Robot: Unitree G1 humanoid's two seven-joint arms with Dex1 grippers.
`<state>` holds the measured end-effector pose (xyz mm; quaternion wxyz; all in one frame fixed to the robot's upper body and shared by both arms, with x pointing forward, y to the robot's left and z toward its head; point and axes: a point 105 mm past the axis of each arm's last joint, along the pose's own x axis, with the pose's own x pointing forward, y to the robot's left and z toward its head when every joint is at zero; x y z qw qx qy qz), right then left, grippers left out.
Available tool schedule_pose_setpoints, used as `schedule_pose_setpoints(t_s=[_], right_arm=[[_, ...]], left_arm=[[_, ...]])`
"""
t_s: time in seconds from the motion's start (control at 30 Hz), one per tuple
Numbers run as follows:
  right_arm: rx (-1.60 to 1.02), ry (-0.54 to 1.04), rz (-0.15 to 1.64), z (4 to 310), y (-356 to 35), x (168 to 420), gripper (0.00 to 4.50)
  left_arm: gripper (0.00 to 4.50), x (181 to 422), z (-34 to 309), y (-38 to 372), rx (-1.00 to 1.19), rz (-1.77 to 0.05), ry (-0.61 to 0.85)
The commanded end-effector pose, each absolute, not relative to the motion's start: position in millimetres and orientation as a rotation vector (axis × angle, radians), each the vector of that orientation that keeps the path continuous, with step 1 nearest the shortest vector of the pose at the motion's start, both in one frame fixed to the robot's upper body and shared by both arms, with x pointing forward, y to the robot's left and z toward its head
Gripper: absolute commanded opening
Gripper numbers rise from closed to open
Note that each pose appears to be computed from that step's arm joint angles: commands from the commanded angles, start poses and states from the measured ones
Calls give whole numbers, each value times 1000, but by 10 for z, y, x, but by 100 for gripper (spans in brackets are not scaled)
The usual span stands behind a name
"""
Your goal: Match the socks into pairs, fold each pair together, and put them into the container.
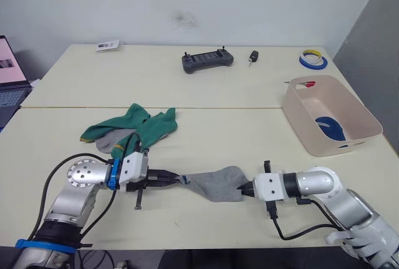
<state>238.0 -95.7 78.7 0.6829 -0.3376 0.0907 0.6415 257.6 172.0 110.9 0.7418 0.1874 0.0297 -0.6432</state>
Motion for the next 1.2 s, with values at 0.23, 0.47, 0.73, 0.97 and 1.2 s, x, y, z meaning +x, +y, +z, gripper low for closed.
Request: schedule_pose_setpoints(t_s=[0.23,0.47,0.73,0.97,1.2], right_arm=[[69,498,1534,1444,-842,1758,8],[372,703,1306,1320,-806,2008,8],[402,833,1091,1077,-832,2369,8],[329,805,951,1018,-903,2695,50],[209,665,893,1171,-1087,2900,285]], left_arm=[[0,2274,1642,1850,-176,-1357,480],[0,2360,1362,1929,-360,-1135,657],[0,2480,1026,1846,-427,-940,678],[0,2667,1017,1837,-413,-823,547],[0,2797,971,1893,-400,-723,501]])
